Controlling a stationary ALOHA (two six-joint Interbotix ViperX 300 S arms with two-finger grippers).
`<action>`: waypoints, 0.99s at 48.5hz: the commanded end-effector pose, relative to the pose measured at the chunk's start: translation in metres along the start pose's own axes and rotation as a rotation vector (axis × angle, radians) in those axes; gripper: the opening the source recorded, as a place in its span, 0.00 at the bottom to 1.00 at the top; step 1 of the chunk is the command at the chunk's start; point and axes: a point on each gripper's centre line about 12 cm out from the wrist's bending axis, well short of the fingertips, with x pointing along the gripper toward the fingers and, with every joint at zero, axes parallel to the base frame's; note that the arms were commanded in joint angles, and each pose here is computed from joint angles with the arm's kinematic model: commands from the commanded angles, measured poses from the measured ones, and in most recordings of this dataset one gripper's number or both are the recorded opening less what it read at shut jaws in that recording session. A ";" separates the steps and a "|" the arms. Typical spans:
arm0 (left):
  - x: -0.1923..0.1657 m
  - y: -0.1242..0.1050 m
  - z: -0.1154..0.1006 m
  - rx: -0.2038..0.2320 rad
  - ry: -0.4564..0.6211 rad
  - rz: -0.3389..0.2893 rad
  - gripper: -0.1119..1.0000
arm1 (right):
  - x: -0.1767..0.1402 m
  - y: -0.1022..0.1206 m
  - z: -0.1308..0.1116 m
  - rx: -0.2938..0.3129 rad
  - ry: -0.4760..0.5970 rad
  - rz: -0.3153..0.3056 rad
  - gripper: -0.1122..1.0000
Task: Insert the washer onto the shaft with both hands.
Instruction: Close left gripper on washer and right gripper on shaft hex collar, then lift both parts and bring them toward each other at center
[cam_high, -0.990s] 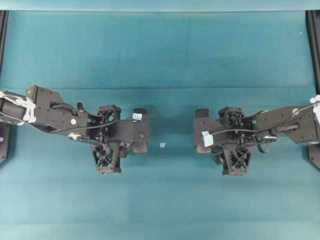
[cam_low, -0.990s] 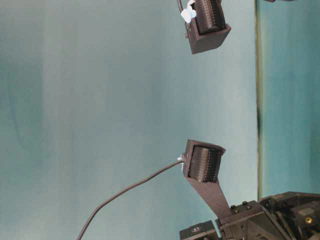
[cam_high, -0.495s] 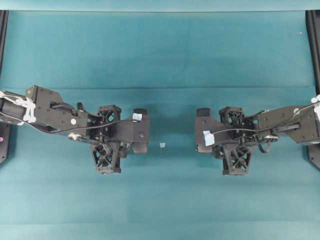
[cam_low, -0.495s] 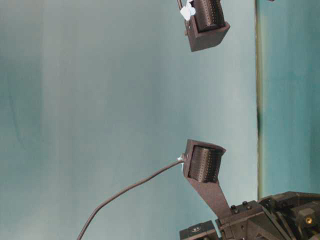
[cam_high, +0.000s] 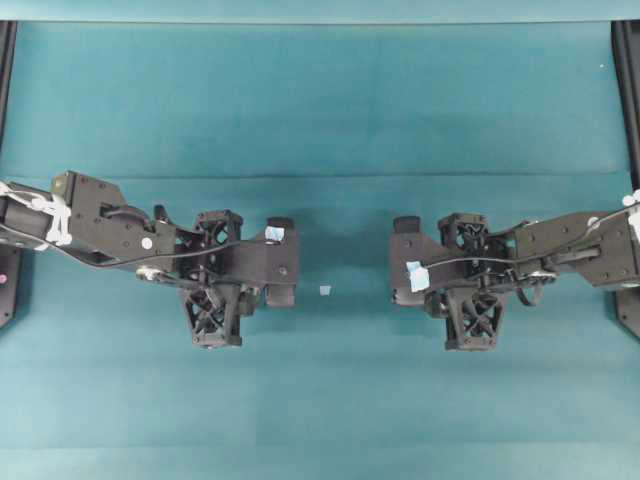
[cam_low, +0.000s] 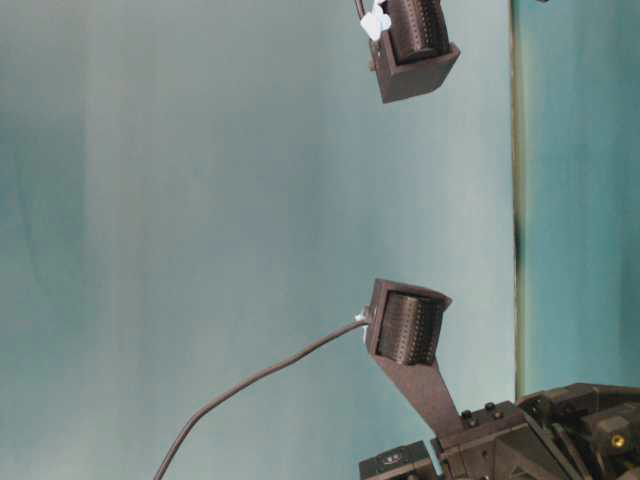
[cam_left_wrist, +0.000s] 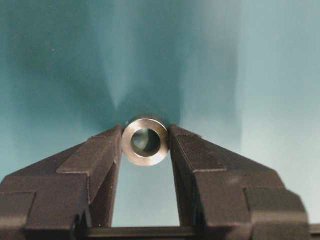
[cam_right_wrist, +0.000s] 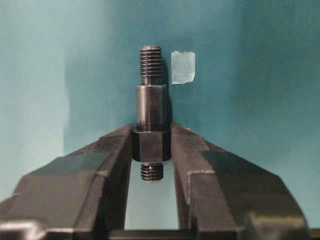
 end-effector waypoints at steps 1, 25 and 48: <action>-0.003 -0.001 0.005 0.006 -0.018 0.000 0.42 | 0.001 -0.003 -0.002 -0.005 0.011 -0.004 0.10; -0.015 -0.001 0.012 0.002 -0.069 -0.001 0.42 | -0.006 -0.002 0.008 0.004 -0.060 -0.003 0.10; -0.033 -0.001 0.019 -0.008 -0.248 -0.010 0.42 | -0.016 -0.002 0.014 0.022 -0.232 0.002 0.10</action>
